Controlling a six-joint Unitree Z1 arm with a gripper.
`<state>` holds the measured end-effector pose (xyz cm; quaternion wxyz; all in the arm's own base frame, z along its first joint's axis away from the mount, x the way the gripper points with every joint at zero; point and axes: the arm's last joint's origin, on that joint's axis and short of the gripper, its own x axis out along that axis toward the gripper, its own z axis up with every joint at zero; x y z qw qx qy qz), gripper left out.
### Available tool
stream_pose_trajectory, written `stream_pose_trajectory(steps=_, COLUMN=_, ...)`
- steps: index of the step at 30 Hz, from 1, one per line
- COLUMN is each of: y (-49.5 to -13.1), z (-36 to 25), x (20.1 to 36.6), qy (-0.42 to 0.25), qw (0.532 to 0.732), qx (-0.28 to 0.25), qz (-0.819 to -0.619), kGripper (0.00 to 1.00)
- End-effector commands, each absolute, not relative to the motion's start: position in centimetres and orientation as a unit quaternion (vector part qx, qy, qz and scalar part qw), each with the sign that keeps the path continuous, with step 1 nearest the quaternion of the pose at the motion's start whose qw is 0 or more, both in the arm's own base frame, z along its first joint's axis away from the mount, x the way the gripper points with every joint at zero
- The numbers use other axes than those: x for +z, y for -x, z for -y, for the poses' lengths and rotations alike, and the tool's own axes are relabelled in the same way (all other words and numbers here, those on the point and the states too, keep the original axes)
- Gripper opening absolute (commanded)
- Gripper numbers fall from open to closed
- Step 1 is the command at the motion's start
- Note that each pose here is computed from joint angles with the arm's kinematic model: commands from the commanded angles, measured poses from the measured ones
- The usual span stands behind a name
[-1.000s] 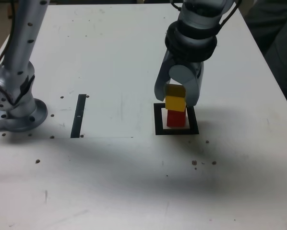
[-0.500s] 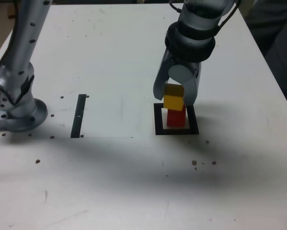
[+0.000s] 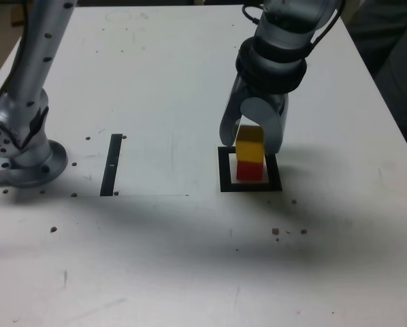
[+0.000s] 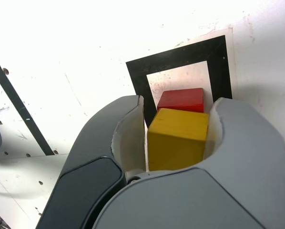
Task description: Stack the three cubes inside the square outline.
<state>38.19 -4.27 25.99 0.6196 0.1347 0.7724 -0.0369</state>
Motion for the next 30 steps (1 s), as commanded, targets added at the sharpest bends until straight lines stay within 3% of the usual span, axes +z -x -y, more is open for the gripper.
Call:
stream_pose_trajectory(steps=1, y=-38.2, z=4.1, x=25.9, qy=-0.133, qw=0.619, qx=-0.037, qz=-0.773, kGripper=0.99)
stream_pose_trajectory(steps=10, y=-37.5, z=4.0, x=26.6, qy=-0.134, qw=0.623, qx=-0.035, qz=-0.77, kGripper=1.0)
stream_pose_trajectory(steps=19, y=-34.8, z=1.4, x=29.6, qy=-0.139, qw=0.64, qx=-0.033, qz=-0.755, kGripper=1.0)
stream_pose_trajectory(steps=30, y=-34.2, z=-4.0, x=29.8, qy=-0.149, qw=0.625, qx=-0.043, qz=-0.765, kGripper=1.0)
